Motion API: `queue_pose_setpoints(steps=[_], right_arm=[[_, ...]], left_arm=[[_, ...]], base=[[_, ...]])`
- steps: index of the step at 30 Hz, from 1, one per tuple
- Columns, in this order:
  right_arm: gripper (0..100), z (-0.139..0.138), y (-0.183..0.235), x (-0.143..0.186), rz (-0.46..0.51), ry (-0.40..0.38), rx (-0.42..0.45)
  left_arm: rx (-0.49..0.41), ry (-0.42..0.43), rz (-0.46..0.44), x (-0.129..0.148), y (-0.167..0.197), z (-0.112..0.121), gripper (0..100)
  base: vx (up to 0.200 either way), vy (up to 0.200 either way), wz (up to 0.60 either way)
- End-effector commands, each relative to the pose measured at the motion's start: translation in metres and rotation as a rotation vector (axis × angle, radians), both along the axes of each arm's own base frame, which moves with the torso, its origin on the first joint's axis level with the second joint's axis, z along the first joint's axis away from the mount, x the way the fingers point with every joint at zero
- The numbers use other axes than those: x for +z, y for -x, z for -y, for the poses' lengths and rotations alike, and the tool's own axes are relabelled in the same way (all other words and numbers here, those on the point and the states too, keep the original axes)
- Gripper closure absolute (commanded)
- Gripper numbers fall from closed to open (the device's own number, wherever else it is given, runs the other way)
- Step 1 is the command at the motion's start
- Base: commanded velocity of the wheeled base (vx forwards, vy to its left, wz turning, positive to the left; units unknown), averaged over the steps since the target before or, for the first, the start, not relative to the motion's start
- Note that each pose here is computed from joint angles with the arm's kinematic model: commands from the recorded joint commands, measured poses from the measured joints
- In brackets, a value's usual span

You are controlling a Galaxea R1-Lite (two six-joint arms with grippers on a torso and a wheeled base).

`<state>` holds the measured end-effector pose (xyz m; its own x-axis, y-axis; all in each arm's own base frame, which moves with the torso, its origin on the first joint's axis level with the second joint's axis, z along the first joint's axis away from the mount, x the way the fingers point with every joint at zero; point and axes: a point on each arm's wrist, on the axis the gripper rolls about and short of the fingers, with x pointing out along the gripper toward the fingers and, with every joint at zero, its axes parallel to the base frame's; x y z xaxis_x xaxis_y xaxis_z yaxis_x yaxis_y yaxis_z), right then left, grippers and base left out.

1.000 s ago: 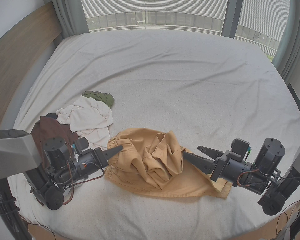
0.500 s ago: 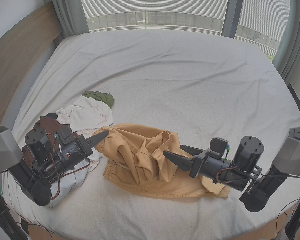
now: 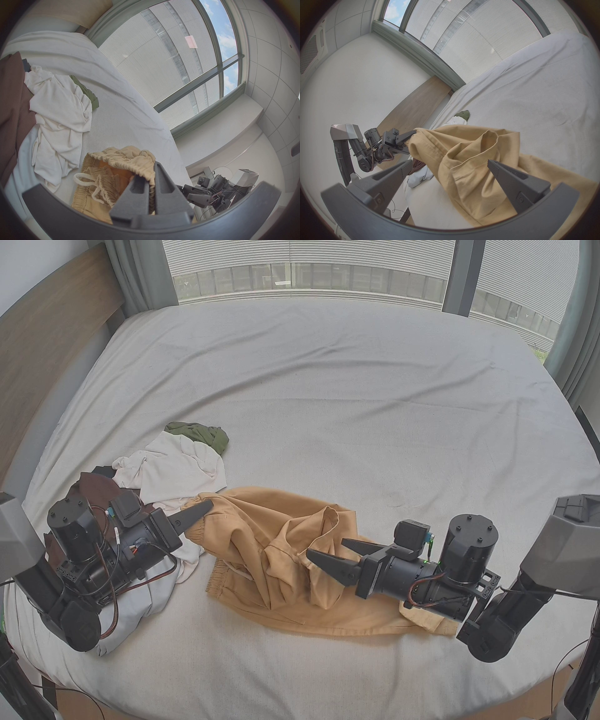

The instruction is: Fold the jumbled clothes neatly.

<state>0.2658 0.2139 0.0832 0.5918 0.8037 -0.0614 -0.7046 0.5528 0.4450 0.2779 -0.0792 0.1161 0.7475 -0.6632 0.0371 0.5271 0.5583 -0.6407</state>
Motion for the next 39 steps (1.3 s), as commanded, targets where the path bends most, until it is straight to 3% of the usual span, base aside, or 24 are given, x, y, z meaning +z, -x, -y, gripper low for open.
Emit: queue_pose_setpoints(steps=[1,9,28,29,39], right_arm=[[0,-0.009,0.004,-0.004,-0.005,0.004,0.028],[0,-0.009,-0.006,-0.035,-0.078,0.061,0.006],[0,-0.007,-0.032,-0.065,-0.101,0.116,-0.044],[100,-0.005,-0.033,-0.063,-0.095,0.115,-0.064],[100,0.034,-0.021,-0.026,-0.051,0.110,-0.158]], left_arm=[[-0.014,-0.006,-0.019,-0.005,0.001,0.004,100],[-0.025,-0.005,-0.018,-0.005,0.003,0.008,100],[-0.026,-0.003,-0.009,-0.002,0.003,0.008,100],[-0.025,-0.002,-0.011,-0.003,0.003,0.008,100],[-0.025,-0.004,-0.023,-0.006,0.001,0.008,100]], base=[[0.000,0.000,0.00],[0.000,0.000,0.00],[0.000,0.000,0.00],[0.000,0.000,0.00],[0.000,0.000,0.00]])
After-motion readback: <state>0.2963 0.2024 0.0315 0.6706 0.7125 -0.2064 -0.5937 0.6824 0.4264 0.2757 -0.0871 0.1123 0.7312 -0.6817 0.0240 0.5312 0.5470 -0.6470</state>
